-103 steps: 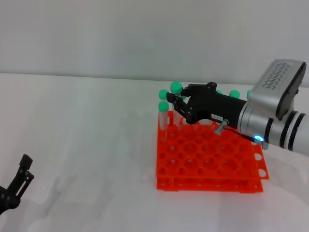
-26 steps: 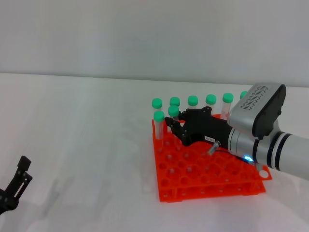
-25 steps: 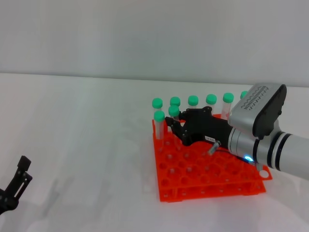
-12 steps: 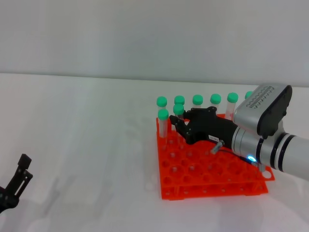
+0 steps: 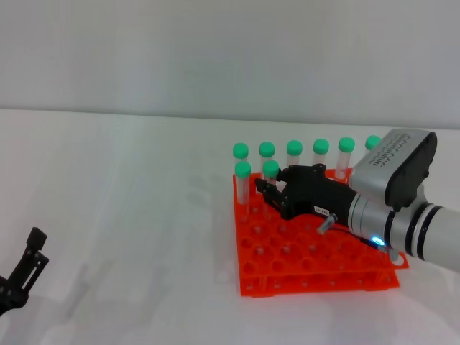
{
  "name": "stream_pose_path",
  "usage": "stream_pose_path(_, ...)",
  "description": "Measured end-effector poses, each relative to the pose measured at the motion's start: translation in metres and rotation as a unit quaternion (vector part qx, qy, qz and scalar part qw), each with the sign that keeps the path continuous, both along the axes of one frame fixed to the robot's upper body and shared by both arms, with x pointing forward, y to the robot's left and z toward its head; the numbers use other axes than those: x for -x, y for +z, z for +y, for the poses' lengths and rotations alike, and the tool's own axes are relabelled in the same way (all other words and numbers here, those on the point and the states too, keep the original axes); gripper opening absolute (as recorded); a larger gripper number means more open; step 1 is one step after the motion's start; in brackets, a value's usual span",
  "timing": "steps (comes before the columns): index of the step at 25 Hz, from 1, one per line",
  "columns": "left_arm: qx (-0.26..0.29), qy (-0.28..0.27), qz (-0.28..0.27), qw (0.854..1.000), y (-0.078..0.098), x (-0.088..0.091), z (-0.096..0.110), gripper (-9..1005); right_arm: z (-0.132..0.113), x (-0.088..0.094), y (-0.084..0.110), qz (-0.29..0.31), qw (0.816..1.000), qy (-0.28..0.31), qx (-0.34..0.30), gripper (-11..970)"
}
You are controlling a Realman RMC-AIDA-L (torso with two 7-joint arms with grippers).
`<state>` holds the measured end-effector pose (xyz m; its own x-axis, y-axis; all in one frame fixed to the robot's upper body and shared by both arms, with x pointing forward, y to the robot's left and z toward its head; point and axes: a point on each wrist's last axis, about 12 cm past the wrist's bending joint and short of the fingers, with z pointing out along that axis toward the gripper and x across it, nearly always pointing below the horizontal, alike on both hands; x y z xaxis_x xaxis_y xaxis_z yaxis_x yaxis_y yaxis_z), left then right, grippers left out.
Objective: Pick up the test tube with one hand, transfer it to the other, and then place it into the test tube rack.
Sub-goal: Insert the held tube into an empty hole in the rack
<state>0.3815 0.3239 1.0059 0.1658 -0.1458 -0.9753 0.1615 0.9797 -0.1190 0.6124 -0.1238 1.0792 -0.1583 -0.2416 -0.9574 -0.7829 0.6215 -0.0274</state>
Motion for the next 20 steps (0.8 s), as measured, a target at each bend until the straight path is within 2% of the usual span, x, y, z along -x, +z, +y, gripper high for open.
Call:
stream_pose_path(4, 0.002, -0.001, -0.001, 1.0, 0.0003, -0.0003, 0.0002, 880, -0.0006, 0.0003, -0.0003, 0.001, 1.0, -0.001, -0.001, 315)
stream_pose_path(15, 0.003, -0.001, -0.006, 1.0, 0.0018, -0.0023, 0.0016, 880, -0.0028, 0.0019, 0.0004, 0.0, 1.0, -0.001, -0.009, 514)
stream_pose_path(20, 0.003, 0.0, -0.006, 1.0, 0.0019, -0.0025, 0.0019, 880, -0.0082, 0.0043, -0.0021, 0.003, 1.0, -0.006, -0.013, 645)
